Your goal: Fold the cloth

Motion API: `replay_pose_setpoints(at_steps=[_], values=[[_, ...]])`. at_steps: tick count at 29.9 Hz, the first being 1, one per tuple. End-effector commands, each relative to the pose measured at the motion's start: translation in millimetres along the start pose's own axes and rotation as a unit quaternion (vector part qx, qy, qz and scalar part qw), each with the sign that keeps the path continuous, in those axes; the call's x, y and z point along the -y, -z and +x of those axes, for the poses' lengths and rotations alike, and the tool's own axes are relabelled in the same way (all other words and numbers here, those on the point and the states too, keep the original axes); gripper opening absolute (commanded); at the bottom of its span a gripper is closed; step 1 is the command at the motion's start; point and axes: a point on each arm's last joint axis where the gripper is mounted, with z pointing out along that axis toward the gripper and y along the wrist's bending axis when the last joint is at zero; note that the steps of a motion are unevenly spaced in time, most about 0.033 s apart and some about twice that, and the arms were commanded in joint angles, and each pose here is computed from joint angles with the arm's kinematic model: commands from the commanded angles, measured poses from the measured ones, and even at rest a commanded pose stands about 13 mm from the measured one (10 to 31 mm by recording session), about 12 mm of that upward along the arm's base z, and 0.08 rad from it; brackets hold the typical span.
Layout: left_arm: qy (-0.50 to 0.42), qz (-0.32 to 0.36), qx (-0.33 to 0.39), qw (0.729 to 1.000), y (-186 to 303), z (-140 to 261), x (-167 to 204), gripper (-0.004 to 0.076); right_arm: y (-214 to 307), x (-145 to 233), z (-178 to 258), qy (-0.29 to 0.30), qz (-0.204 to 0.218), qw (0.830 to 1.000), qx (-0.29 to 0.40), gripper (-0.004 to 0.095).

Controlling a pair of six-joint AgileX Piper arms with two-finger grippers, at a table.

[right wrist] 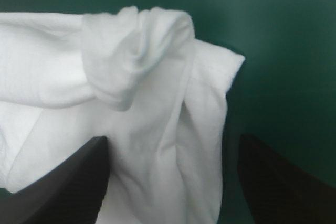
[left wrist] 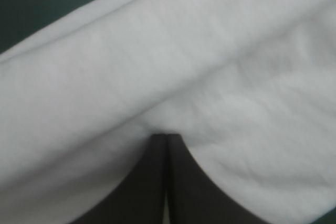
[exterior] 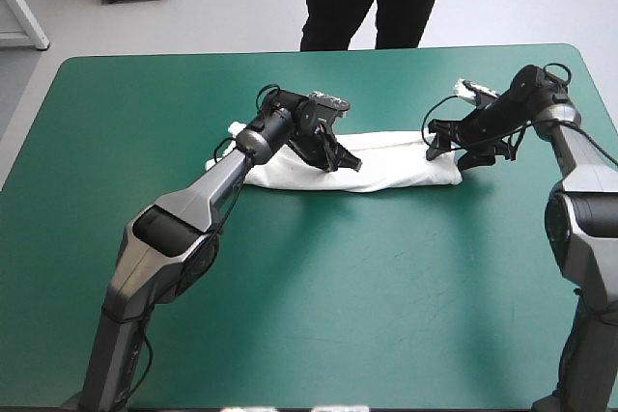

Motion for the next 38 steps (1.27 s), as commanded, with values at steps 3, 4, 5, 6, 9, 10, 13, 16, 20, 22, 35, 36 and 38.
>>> replay_pose_setpoints(at_steps=[3,4,5,6,9,10,13,16,20,22,35,36,38], values=[[0.006,0.028,0.009,1.0,20,-3,11,-0.001,11,-21,-2,0.021,-0.04,0.999,0.022,0.0592],[0.006,0.028,0.009,1.0,20,-3,11,-0.001,7,-24,-1,0.023,-0.042,0.999,0.016,0.0565],[0.004,0.028,0.009,1.0,20,-3,11,-0.001,3,-28,1,0.027,-0.043,0.999,0.011,0.0531],[0.003,0.028,0.009,1.0,20,-3,11,-0.001,-1,-31,2,0.032,-0.041,0.999,0.005,0.046],[0.001,0.027,0.009,1.0,20,-3,11,-0.001,-8,-39,5,0.047,-0.029,0.998,-0.005,0.0203],[0.001,0.027,0.009,1.0,20,-3,11,-0.001,-9,-40,4,0.049,-0.025,0.998,-0.002,0.0085],[0.0,0.028,0.007,1.0,20,-3,11,-0.001,-8,-41,2,0.048,-0.019,0.999,0.012,-0.0009],[0.0,0.028,0.007,1.0,20,-3,11,-0.001,2,-45,1,0.053,-0.02,0.998,0.026,-0.0013],[0.0,0.028,0.007,1.0,20,-3,11,-0.001,30,-60,5,0.068,-0.029,0.996,0.055,-0.0013],[0.0,0.028,0.007,1.0,20,-3,11,-0.001,47,-71,9,0.083,-0.033,0.993,0.075,-0.0013],[0.001,0.028,0.008,1.0,20,-3,11,-0.001,129,-147,43,0.157,-0.109,0.96,0.204,-0.0013],[0.001,0.028,0.008,1.0,20,-3,11,-0.001,132,-150,44,0.16,-0.115,0.958,0.207,-0.0013],[0.001,0.027,0.009,1.0,20,-3,11,-0.001,135,-156,45,0.167,-0.12,0.955,0.211,-0.0013]])
